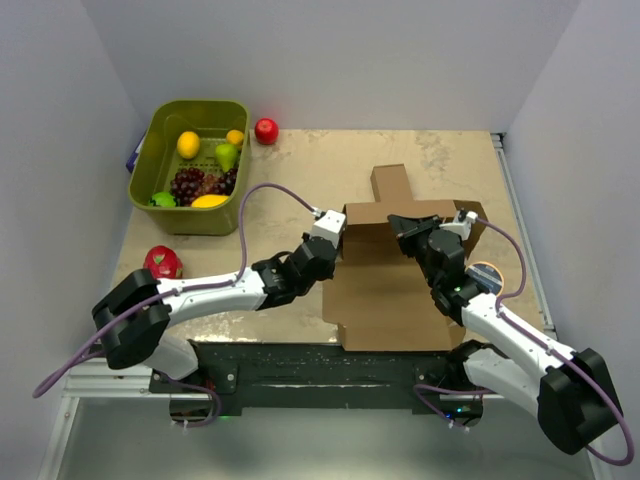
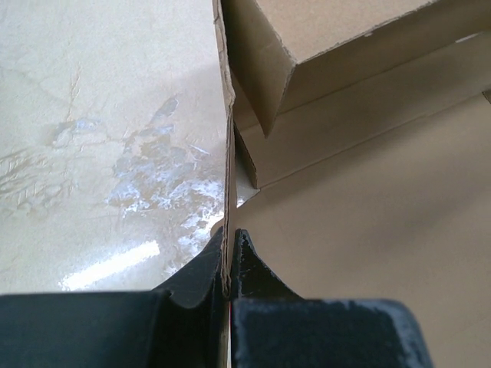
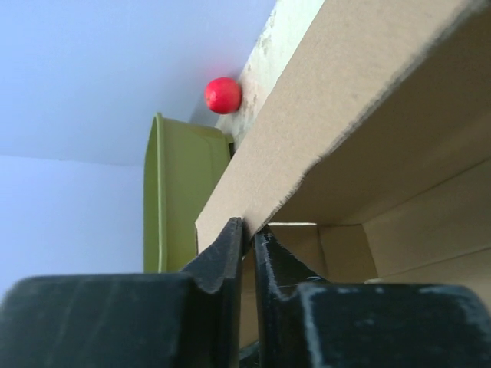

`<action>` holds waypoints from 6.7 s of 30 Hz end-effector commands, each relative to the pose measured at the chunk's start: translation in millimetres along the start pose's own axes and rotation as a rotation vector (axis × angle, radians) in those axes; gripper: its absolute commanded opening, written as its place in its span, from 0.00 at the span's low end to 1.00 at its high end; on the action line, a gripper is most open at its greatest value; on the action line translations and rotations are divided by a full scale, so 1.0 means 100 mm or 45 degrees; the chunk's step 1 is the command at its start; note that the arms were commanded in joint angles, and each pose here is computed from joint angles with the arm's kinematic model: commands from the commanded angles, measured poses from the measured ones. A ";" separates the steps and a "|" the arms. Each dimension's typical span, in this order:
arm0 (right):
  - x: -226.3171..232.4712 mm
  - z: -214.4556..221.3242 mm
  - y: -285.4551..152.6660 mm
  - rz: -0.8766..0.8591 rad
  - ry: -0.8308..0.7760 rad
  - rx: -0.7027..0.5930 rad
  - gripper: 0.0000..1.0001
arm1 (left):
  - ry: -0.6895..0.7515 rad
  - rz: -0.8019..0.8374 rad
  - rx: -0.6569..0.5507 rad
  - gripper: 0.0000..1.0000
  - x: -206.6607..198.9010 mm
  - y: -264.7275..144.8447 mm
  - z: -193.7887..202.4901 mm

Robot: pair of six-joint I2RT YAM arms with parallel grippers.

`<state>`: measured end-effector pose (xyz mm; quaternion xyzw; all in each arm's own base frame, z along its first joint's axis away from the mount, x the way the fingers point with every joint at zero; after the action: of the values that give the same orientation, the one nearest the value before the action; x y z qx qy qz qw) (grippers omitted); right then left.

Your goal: Fold the paper box

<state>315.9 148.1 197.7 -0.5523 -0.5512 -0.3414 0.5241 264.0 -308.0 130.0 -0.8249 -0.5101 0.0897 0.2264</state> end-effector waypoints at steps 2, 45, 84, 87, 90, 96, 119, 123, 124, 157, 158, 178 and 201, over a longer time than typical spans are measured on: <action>-0.08 -0.09 0.03 0.010 0.024 -0.068 0.03 | 0.029 0.135 -0.065 0.12 -0.14 -0.09 -0.08; -0.03 -0.07 -0.04 -0.010 0.039 -0.033 0.00 | 0.208 0.270 -0.445 0.63 0.00 0.50 -0.52; -0.17 0.15 0.01 0.070 0.189 0.096 0.00 | 0.084 -0.032 -0.478 0.22 0.00 1.01 -0.59; -0.15 0.15 0.00 0.066 0.183 0.098 0.00 | 0.066 -0.086 -0.492 0.13 0.05 1.00 -0.60; -0.15 0.15 0.01 0.068 0.183 0.098 0.00 | 0.057 -0.088 -0.505 0.08 0.06 0.97 -0.60; -0.10 0.17 0.01 0.057 0.228 0.111 0.00 | 0.139 -0.025 -0.512 0.21 0.00 0.95 -0.46; -0.03 0.24 0.02 0.115 0.303 0.164 0.00 | 0.254 0.009 -0.591 0.36 -0.10 1.14 -0.55; -0.05 0.23 0.02 0.125 0.303 0.158 0.00 | 0.207 -0.008 -0.589 0.17 -0.09 1.16 -0.58; -0.04 0.23 0.02 0.123 0.307 0.158 0.00 | 0.181 -0.012 -0.586 0.15 -0.08 1.16 -0.61; 0.17 -0.51 -0.63 0.323 -1.085 0.132 0.87 | 0.139 -0.049 0.136 0.00 1.06 0.33 0.33; 0.16 -0.55 -0.65 0.326 -1.098 0.116 0.87 | 0.139 -0.055 0.157 0.00 1.09 0.32 0.36; -0.62 -0.75 -0.25 0.637 -1.234 -0.100 0.83 | 0.179 0.013 0.159 0.00 1.22 0.21 0.36; -0.55 -0.68 -0.24 0.481 -1.173 -0.102 0.00 | -0.005 -0.351 0.163 0.00 1.57 0.23 0.25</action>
<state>298.2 70.8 145.4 -0.7509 -0.6027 0.0642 0.2622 336.2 -201.3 110.3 -0.7996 -0.5299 0.0872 0.2689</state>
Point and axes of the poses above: each gripper's point midway between its finger pads, its own y axis out along the fingers, its own x axis along the line the jaws close on, z = x × y, the point moved 1 cm from there along -y, back along the fingers, and after that the axes turned 8 degrees about y, right-handed, at the moved point
